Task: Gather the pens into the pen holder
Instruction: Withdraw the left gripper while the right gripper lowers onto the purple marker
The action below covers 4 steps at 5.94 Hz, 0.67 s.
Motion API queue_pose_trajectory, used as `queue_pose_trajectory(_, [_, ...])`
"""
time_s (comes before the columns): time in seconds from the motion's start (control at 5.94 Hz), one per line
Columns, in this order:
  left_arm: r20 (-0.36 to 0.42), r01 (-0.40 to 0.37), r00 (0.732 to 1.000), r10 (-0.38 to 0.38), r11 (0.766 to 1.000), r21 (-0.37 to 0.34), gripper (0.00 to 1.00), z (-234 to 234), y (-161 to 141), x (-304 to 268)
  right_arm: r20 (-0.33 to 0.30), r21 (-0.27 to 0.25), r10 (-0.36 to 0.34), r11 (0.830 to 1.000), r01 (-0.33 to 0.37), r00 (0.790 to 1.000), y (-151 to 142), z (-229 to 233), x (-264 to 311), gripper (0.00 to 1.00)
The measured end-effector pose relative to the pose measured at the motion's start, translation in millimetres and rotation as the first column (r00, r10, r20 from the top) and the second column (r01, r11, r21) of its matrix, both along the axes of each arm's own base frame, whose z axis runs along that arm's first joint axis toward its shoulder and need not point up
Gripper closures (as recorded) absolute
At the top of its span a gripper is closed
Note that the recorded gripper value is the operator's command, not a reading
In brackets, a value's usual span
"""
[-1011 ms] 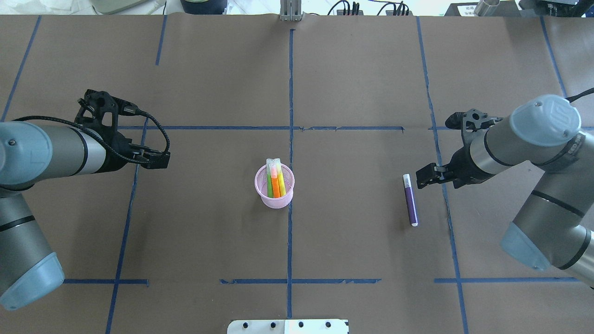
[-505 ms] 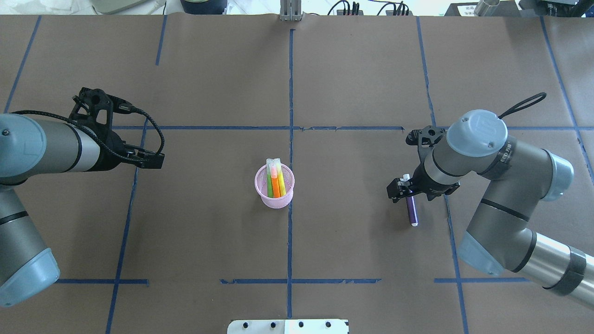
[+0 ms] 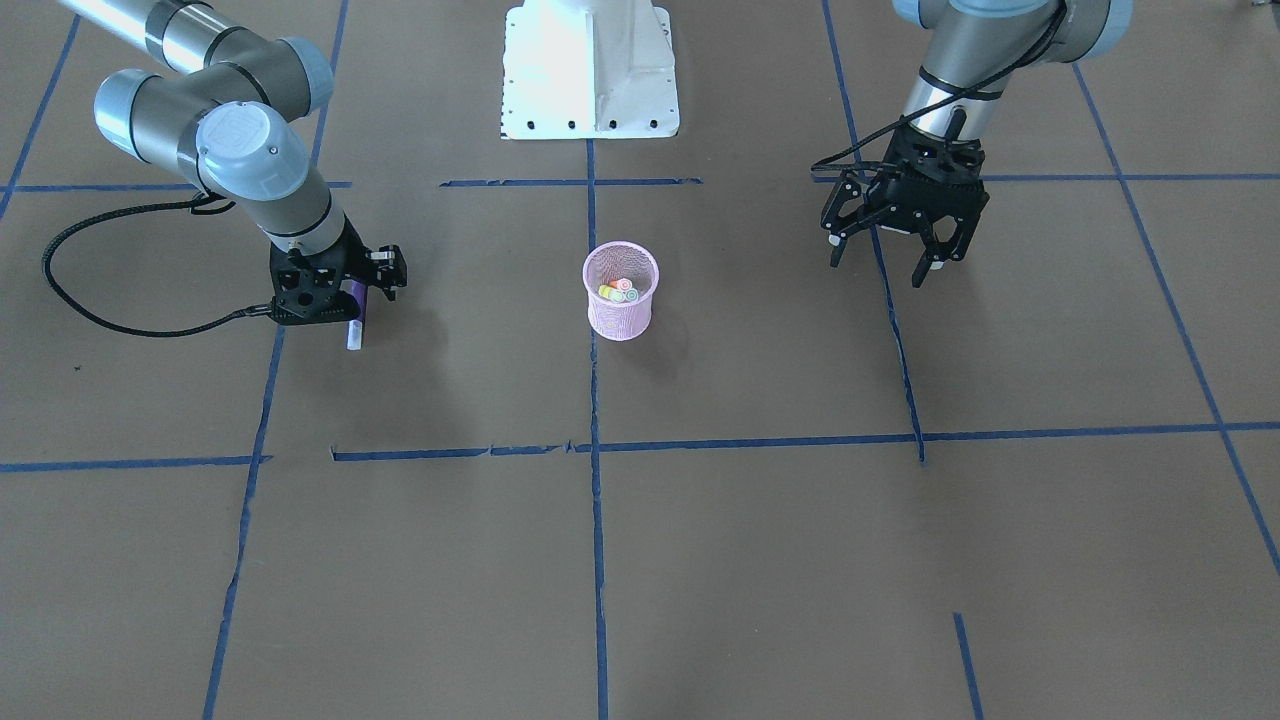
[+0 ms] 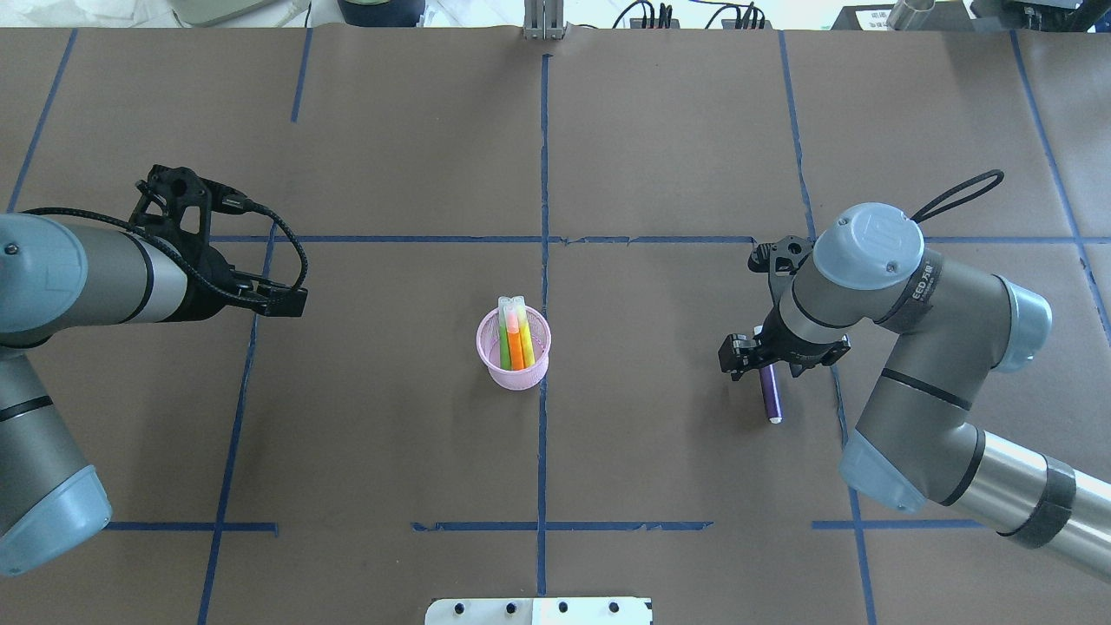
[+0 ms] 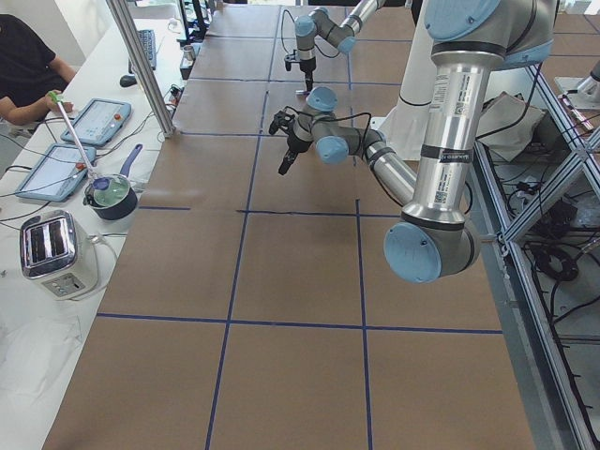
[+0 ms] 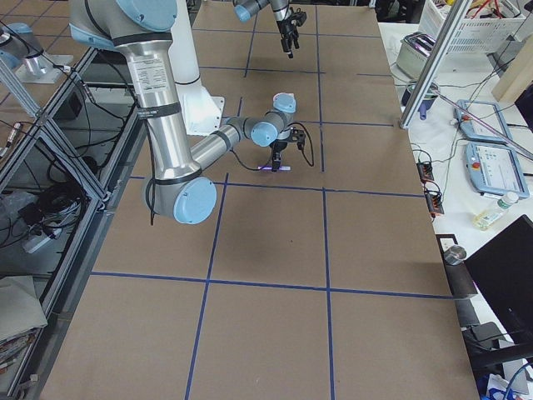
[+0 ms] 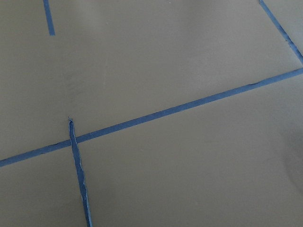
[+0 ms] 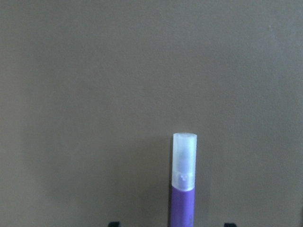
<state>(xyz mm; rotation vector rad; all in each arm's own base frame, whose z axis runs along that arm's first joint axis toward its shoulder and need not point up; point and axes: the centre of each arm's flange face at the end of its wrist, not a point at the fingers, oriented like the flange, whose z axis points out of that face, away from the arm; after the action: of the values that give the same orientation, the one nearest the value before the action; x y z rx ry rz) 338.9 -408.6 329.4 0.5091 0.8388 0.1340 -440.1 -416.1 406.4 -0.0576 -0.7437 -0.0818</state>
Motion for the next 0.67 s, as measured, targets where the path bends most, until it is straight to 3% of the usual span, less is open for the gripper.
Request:
queue_pose_trajectory(0.17, [0.0,0.0,1.0,0.0,1.0,0.0,0.0,0.1,0.2,0.2,-0.012,0.004,0.004,1.0,-0.004,1.0,-1.1,4.2,-1.3,0.33])
queue_pose_trajectory(0.51, [0.002,-0.001,1.0,0.001,1.0,-0.001,0.0,0.8,0.6,0.8,-0.023,0.014,0.009,1.0,-0.009,1.0,-1.9,6.6,-2.7,0.97])
queue_pose_trajectory(0.67, [0.002,-0.001,1.0,0.001,1.0,-0.001,0.0,1.0,0.6,1.0,-0.024,0.015,0.011,1.0,-0.01,1.0,-2.6,6.7,-2.1,1.0])
